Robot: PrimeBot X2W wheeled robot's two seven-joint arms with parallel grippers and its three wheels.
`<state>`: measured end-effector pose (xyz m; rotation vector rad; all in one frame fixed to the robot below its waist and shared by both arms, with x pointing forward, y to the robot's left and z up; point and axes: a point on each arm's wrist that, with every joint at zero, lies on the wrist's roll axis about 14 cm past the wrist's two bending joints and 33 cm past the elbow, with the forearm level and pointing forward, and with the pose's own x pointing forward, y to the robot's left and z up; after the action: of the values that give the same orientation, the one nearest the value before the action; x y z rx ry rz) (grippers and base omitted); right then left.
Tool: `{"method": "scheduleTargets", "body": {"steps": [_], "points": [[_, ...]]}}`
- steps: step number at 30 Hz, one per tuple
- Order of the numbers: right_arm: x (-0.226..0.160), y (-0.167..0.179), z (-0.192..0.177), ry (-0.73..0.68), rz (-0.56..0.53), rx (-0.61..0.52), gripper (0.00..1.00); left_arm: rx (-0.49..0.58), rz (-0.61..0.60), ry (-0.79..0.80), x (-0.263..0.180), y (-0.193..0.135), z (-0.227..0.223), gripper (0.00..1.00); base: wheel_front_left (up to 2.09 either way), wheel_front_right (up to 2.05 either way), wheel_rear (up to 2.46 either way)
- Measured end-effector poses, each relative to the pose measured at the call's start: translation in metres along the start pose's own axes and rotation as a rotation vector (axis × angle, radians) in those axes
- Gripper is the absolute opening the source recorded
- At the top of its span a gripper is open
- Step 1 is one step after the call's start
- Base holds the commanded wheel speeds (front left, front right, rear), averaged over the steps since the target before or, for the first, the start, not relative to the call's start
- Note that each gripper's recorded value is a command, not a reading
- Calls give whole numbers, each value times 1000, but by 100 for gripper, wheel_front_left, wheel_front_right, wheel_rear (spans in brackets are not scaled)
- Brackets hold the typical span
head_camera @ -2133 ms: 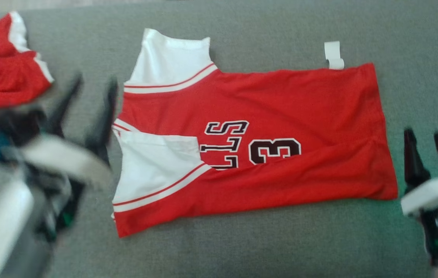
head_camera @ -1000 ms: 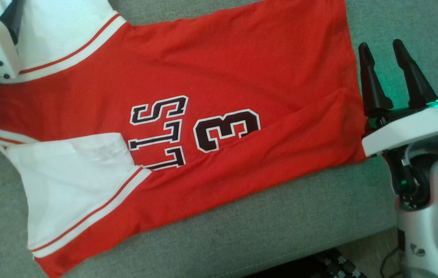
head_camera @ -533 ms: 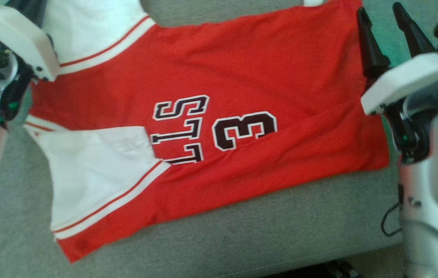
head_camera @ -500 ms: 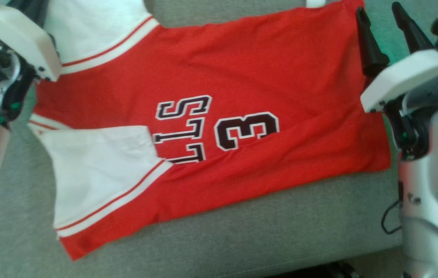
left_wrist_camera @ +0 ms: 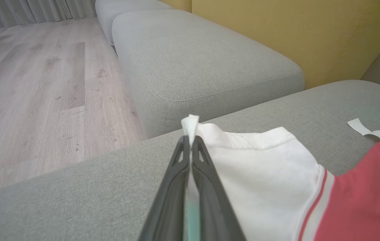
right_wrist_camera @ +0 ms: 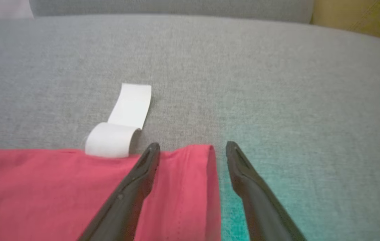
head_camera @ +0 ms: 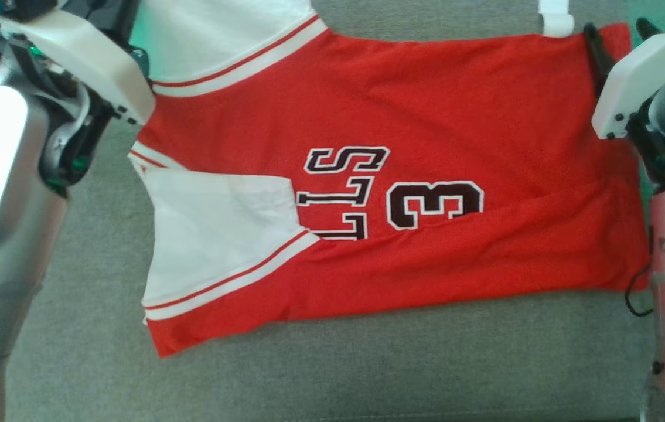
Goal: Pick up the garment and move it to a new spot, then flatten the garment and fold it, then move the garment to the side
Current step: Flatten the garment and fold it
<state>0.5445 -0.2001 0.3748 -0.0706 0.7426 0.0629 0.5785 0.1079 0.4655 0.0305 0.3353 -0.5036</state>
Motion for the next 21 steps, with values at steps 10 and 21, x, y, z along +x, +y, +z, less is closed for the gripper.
{"method": "scheduleTargets", "body": {"steps": [10,21], "points": [[6,-1,-3,44,1,2,0,-13,-16,-14,-3,-8,2,0,0,0,0],[-15,12,32,-137,45,10,0,-26,-31,-102,-25,-19,24,0,0,0,0]]}}
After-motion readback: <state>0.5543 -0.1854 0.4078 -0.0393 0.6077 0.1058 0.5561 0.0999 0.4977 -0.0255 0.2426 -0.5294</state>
